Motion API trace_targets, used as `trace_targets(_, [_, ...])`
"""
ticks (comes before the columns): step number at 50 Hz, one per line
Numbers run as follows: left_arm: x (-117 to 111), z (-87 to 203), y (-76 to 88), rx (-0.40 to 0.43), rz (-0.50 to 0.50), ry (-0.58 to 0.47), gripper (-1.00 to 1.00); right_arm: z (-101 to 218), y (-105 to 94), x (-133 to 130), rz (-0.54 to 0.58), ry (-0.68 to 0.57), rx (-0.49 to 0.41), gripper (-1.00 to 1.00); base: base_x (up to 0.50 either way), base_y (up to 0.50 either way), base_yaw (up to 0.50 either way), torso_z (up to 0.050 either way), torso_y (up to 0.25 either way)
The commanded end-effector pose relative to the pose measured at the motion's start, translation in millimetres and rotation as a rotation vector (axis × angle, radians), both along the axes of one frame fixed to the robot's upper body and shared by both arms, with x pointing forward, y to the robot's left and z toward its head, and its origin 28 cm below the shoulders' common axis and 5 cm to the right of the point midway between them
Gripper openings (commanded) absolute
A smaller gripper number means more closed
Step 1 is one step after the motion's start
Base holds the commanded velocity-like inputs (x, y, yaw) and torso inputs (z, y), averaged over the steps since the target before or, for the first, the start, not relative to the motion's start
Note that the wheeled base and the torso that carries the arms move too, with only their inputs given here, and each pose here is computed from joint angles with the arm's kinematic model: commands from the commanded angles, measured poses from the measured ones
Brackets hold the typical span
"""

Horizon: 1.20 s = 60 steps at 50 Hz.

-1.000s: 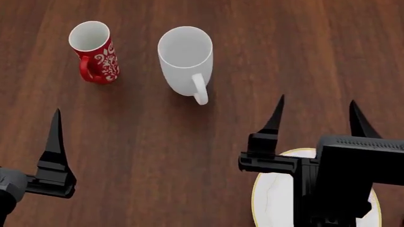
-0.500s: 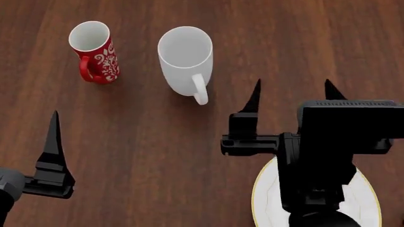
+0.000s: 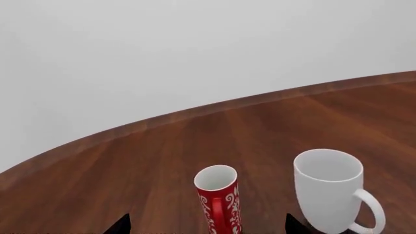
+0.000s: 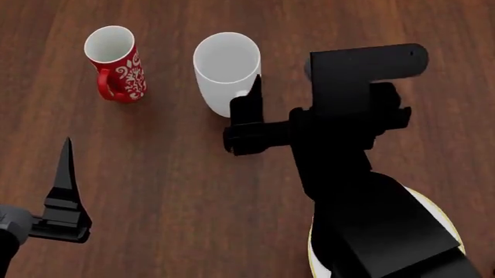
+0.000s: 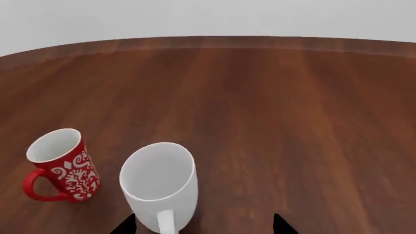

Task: Put the white mug on the plate.

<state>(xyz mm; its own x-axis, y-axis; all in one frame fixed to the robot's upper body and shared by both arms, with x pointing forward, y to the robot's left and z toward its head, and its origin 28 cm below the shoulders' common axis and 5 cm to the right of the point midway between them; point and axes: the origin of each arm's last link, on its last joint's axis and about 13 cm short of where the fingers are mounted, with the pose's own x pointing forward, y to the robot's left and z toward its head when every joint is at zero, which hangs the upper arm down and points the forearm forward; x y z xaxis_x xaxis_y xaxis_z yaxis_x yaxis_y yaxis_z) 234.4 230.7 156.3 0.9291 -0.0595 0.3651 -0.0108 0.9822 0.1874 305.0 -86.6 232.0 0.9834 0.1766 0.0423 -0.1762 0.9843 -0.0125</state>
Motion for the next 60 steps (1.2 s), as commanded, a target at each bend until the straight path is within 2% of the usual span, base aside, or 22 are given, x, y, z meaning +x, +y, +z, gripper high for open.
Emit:
trace_targets(1, [2, -2, 0.3, 0.003, 0.006, 0.006, 1.00, 8, 11.2, 11, 0.071, 0.067, -0.019, 1.00, 0.00, 0.00, 0.00, 0.000, 0.000])
trace_targets(16, [0, -1, 0.6, 0.003, 0.015, 0.006, 1.00, 6, 17.4, 12, 0.130, 0.126, -0.036, 1.00, 0.00, 0.00, 0.00, 0.000, 0.000])
trace_targets(32, [-1, -1, 2.2, -0.001, 0.021, 0.006, 1.00, 4, 26.8, 16, 0.161, 0.131, -0.111, 1.00, 0.00, 0.00, 0.00, 0.000, 0.000])
trace_targets(60, [-1, -1, 0.9, 0.006, 0.025, 0.008, 1.00, -5, 26.2, 33, 0.141, 0.175, -0.130, 1.00, 0.00, 0.00, 0.00, 0.000, 0.000])
